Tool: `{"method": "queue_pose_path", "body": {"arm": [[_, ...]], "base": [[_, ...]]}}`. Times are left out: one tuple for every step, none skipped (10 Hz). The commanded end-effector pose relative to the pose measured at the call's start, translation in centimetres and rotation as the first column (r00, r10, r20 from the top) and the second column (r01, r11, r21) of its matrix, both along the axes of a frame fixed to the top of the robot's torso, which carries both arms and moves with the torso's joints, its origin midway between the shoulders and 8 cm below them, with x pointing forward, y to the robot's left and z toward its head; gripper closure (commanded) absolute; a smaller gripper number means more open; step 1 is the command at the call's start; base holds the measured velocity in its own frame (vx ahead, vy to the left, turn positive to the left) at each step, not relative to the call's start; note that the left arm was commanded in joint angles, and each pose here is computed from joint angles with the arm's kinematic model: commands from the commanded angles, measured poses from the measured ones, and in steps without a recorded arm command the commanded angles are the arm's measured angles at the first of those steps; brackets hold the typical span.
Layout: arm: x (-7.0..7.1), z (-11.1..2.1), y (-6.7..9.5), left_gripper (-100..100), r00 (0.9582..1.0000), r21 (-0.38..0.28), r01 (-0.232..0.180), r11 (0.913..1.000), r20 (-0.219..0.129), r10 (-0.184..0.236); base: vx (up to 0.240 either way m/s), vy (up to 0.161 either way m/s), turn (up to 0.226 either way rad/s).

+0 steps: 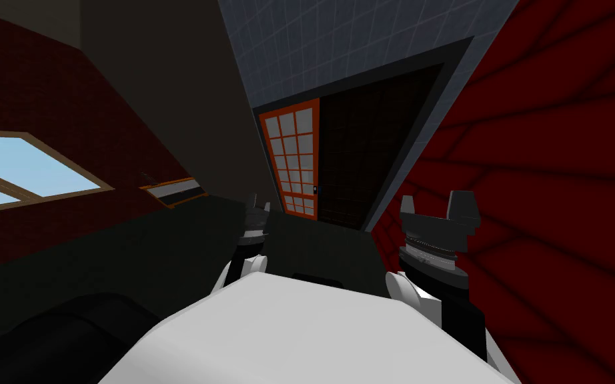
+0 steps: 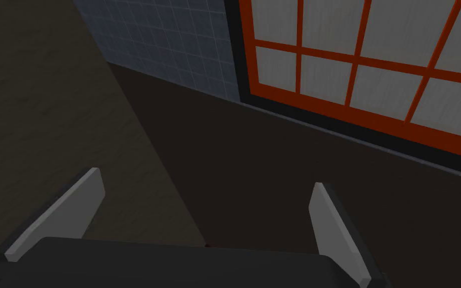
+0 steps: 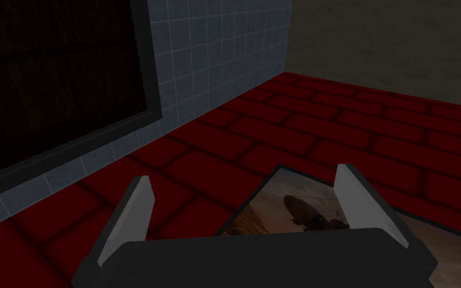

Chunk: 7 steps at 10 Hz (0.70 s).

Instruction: Pull the door open

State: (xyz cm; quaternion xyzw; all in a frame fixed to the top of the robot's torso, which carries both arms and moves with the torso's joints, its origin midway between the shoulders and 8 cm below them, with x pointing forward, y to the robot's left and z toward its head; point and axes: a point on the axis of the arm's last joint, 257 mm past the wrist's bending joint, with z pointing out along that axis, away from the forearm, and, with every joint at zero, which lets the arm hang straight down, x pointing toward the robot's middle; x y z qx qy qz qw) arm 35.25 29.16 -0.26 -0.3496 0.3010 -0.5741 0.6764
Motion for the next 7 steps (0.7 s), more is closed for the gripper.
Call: {"method": "queue_pose_path", "body": {"arm": [[0.4,-0.9,0.1,-100,0.9997,0.036,-0.015,0.9992,-0.019,0.016],[0.7,-1.6,0.2,-100,0.9991,0.061,-0.026,0.9978,-0.032,0.028],[0.9,-2.2,0.3,-100,0.9982,0.087,-0.036,0.9956,-0.044,0.040],[1.1,-2.6,0.3,-100,0.9975,0.103,-0.042,0.9938,-0.052,0.048],[1.5,-3.6,0.5,-100,0.9954,0.139,-0.057,0.9887,-0.068,0.067],[1.6,-4.0,0.6,-100,0.9942,0.157,-0.063,0.9856,-0.076,0.076],[1.8,-4.5,0.7,-100,0.9928,0.175,-0.070,0.9822,-0.084,0.086]], "base": [[0.108,0.049,0.004],[0.092,-0.017,-0.111],[0.103,-0.050,-0.055],[0.101,-0.036,-0.013],[0.106,-0.027,-0.054],[0.109,-0.011,-0.049],[0.100,0.002,-0.029]]}}
